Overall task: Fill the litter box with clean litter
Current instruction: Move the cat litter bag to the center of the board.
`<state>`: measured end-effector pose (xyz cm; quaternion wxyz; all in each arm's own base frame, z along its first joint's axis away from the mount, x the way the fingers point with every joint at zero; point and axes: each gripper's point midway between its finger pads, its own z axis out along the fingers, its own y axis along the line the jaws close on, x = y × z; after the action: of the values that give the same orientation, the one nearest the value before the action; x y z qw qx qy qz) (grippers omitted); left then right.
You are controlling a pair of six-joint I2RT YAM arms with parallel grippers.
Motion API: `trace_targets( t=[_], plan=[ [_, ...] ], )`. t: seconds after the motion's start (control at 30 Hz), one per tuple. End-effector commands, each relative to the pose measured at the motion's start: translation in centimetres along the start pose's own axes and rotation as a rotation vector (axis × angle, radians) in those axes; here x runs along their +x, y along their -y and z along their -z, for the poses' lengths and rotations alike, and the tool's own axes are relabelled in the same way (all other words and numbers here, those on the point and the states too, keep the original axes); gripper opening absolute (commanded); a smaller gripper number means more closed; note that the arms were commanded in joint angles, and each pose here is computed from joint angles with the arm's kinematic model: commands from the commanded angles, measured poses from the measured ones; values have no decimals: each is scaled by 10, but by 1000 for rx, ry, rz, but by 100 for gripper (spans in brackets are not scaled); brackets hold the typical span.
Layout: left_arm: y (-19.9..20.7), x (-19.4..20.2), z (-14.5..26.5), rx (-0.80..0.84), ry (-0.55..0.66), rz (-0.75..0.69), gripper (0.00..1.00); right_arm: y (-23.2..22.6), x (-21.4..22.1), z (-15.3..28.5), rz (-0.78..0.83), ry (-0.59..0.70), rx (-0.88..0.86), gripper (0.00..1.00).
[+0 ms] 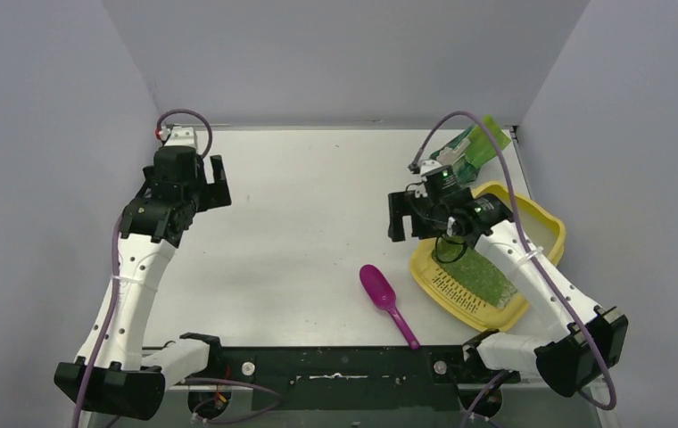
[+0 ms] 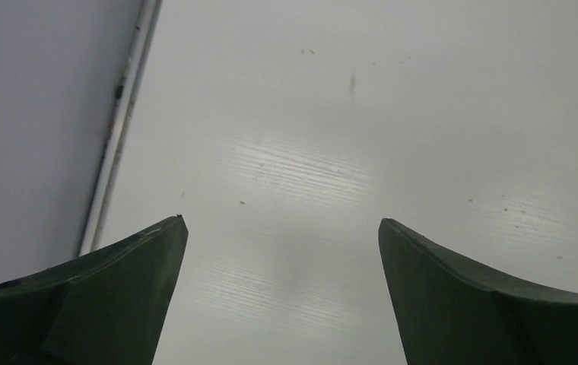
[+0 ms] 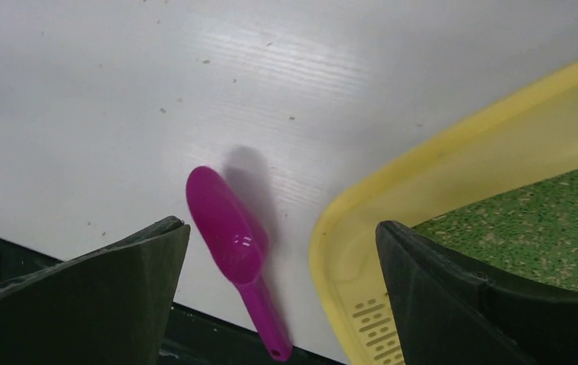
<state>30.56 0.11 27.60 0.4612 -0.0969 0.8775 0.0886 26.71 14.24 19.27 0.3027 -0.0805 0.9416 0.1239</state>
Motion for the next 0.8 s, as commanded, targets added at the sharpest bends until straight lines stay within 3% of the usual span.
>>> trace_targets(
  t=[0.0, 0.17, 0.3, 0.5, 0.77],
  plan=[
    [28, 18, 0, 223, -110, 147, 97, -32, 26, 1, 87, -28, 1, 100],
    [28, 26, -2, 360, -130, 354, 97, -64, 79, -8, 193, -113, 1, 100],
    [35, 33, 1, 459, -145, 431, 97, -79, 115, -19, 233, -171, -6, 100],
    [41, 32, 11, 536, -164, 440, 97, -79, 159, -42, 274, -257, 45, 99],
    [37, 28, 22, 539, -137, 402, 97, -48, 183, -63, 314, -273, 211, 98]
  ],
)
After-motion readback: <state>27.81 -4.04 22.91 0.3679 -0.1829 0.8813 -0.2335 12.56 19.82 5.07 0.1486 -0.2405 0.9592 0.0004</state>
